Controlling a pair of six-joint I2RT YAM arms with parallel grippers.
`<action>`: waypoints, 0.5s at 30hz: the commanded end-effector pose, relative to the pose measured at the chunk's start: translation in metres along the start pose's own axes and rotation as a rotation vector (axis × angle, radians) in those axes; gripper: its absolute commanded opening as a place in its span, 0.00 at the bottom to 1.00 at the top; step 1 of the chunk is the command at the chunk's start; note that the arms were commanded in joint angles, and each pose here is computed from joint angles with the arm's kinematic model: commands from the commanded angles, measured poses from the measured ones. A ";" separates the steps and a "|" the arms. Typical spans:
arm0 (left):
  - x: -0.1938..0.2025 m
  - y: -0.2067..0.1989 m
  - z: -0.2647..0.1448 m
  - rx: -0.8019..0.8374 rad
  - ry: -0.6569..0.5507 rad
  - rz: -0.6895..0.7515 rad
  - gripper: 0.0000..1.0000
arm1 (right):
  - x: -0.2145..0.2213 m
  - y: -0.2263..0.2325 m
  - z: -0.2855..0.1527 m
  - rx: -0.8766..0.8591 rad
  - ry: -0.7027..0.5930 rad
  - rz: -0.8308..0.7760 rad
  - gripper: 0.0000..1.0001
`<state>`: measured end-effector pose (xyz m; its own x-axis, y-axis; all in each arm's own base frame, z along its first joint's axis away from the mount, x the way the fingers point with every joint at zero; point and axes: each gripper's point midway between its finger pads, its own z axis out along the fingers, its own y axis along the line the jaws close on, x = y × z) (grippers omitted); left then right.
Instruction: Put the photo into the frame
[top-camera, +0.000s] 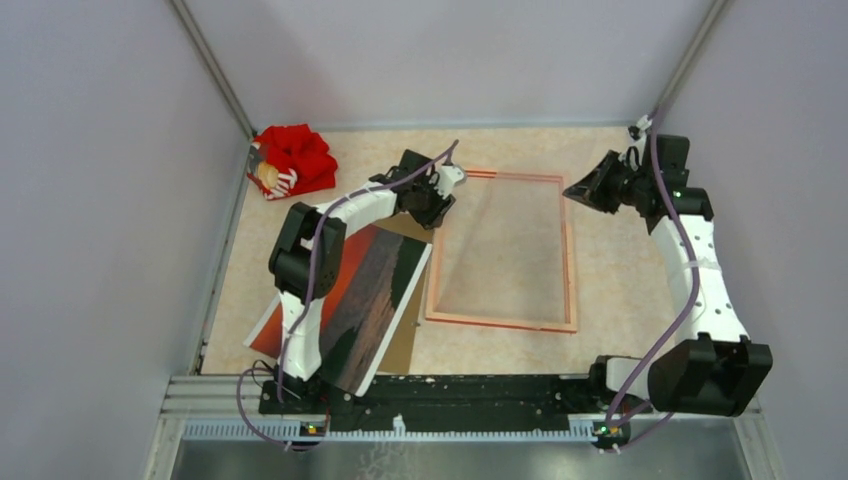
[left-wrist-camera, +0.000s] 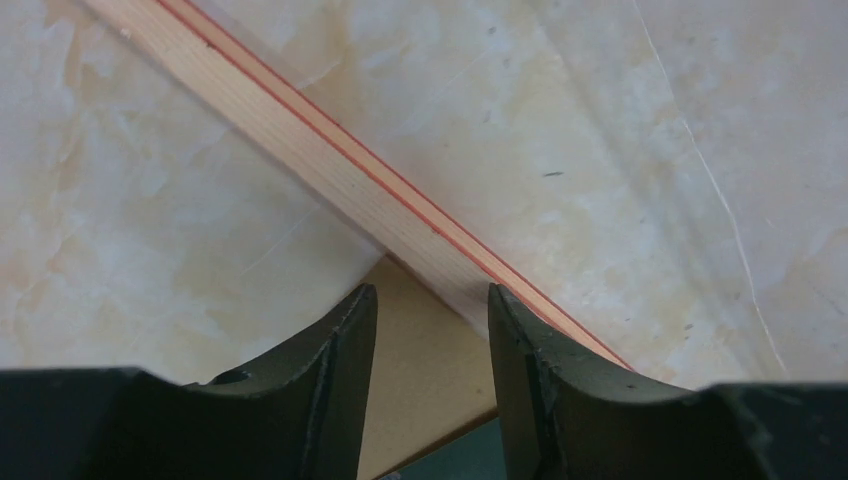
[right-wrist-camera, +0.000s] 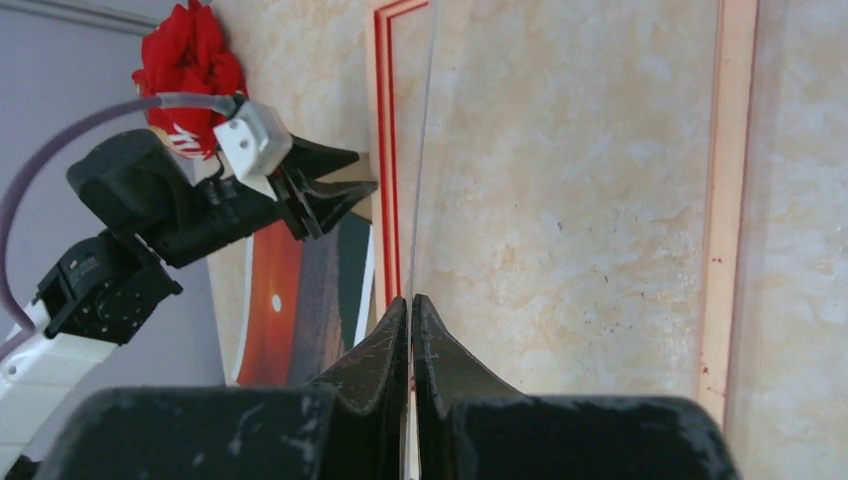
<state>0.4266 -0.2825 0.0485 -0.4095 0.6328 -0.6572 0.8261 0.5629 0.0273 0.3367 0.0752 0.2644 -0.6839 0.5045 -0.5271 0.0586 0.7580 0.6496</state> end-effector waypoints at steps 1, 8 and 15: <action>0.021 0.020 -0.017 -0.053 0.059 -0.015 0.54 | 0.005 0.009 0.008 -0.040 -0.012 -0.013 0.00; 0.003 0.005 -0.019 0.065 0.033 -0.136 0.61 | 0.016 0.012 0.022 -0.073 0.006 -0.013 0.00; -0.015 0.028 -0.049 0.057 -0.039 -0.199 0.59 | 0.013 0.040 0.032 -0.179 0.015 -0.044 0.00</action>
<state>0.4233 -0.2617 0.0607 -0.5406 0.5628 -0.6254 0.7781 0.6171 -0.1173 0.3415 0.1090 0.2433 -0.7112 0.4770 -0.5165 0.0008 0.7352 0.6779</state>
